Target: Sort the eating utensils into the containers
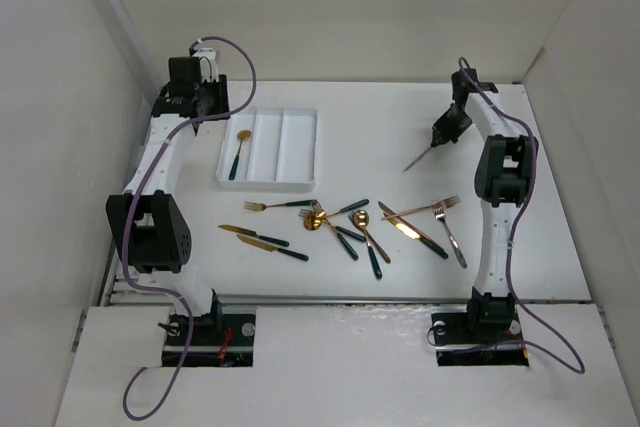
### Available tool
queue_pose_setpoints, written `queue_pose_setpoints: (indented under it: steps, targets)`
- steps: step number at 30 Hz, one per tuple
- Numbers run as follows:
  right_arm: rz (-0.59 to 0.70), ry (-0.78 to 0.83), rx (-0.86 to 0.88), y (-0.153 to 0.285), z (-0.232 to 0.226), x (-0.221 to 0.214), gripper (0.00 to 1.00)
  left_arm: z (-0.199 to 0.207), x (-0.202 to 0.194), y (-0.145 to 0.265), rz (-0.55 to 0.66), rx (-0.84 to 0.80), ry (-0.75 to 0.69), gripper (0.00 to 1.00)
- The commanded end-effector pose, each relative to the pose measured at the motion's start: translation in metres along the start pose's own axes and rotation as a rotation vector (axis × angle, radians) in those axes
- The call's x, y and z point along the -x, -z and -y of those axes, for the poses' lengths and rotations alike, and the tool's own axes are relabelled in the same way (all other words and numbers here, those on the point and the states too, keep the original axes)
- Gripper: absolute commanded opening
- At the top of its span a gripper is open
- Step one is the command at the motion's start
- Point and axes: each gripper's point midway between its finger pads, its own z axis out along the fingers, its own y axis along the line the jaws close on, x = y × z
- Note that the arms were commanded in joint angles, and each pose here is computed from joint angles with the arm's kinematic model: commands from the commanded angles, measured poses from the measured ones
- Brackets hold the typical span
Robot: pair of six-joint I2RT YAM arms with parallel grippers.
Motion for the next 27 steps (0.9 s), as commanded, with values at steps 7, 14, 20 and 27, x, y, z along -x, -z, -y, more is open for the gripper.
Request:
queue_pose_setpoints:
  steps: [7,14,20,27]
  targets:
    - [0.004,0.544,-0.017,-0.002,-0.018,-0.040,0.00,-0.004,0.029,0.023,0.073,0.016,-0.010,0.39]
    - [0.105,0.558,0.195,0.036,-0.049,-0.060,0.00,0.008,0.023,0.026,0.054,-0.036,-0.026,0.36]
    - [0.264,0.510,0.425,0.097,-0.089,-0.049,0.00,0.060,0.011,0.031,0.025,-0.209,-0.143,0.36]
    - [0.319,0.497,0.563,0.139,-0.124,-0.053,0.00,0.129,-0.007,0.042,-0.004,-0.441,-0.243,0.36]
